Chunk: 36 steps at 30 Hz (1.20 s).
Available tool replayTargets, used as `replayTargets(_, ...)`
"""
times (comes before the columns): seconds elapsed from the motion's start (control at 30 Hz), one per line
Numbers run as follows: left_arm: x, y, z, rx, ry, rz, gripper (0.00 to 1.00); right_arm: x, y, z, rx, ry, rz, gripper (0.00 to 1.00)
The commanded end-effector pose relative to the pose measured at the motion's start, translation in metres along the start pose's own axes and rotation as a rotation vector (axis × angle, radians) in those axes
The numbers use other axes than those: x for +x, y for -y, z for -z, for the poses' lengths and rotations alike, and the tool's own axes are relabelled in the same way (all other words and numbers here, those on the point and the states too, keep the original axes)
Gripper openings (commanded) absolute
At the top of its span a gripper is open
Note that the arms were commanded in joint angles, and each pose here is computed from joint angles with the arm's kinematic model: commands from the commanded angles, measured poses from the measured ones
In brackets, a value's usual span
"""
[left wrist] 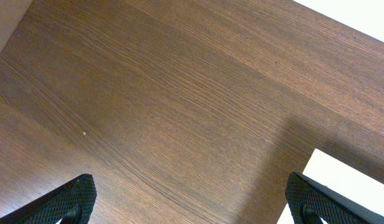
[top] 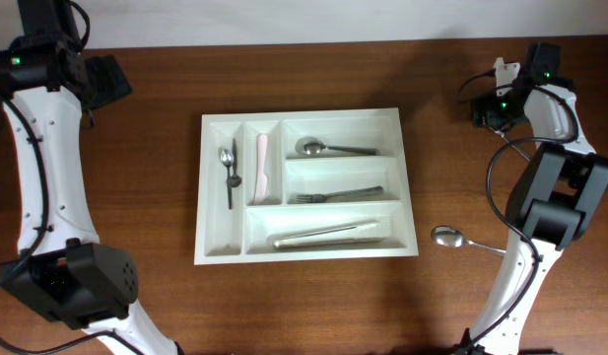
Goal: Pack container
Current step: 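Move the right gripper right over the second fork, then lower the right gripper and close it on the fork's neck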
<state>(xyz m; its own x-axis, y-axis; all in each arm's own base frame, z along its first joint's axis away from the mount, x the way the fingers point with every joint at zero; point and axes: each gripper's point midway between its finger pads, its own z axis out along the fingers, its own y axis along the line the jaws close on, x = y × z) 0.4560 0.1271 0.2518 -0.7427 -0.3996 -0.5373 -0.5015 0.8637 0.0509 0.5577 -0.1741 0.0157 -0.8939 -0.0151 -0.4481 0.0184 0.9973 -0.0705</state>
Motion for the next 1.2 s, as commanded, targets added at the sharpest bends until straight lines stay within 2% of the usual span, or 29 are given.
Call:
replayTargets(0.0,-0.003,-0.002,0.004,-0.005,0.013,0.006,0.99,-0.011,-0.007,0.006,-0.037,0.031,0.015,0.99)
replayTargets(0.23,-0.003,-0.002,0.004,-0.005,0.013,0.006,0.99,-0.016,-0.007,0.018,-0.043,0.021,0.013,0.99)
replayTargets(0.67,-0.003,-0.002,0.004,-0.005,0.013,0.006,0.99,0.018,-0.014,0.021,-0.084,-0.118,-0.015,0.99)
replayTargets(0.97,-0.003,-0.002,0.004,-0.005,0.013,0.006,0.99,0.037,0.005,0.024,-0.082,-0.168,-0.079,1.0)
replayTargets(1.0,-0.003,-0.002,0.004,-0.005,0.013,0.006,0.99,0.038,0.007,0.024,-0.081,-0.17,-0.085,0.98)
replayTargets(1.1,-0.003,-0.002,0.004,-0.005,0.013,0.006,0.99,0.042,0.013,0.025,-0.088,-0.174,-0.1,0.85)
replayTargets(1.17,-0.003,-0.002,0.004,-0.005,0.013,0.006,0.99,0.043,0.014,0.026,-0.102,-0.172,-0.11,0.83)
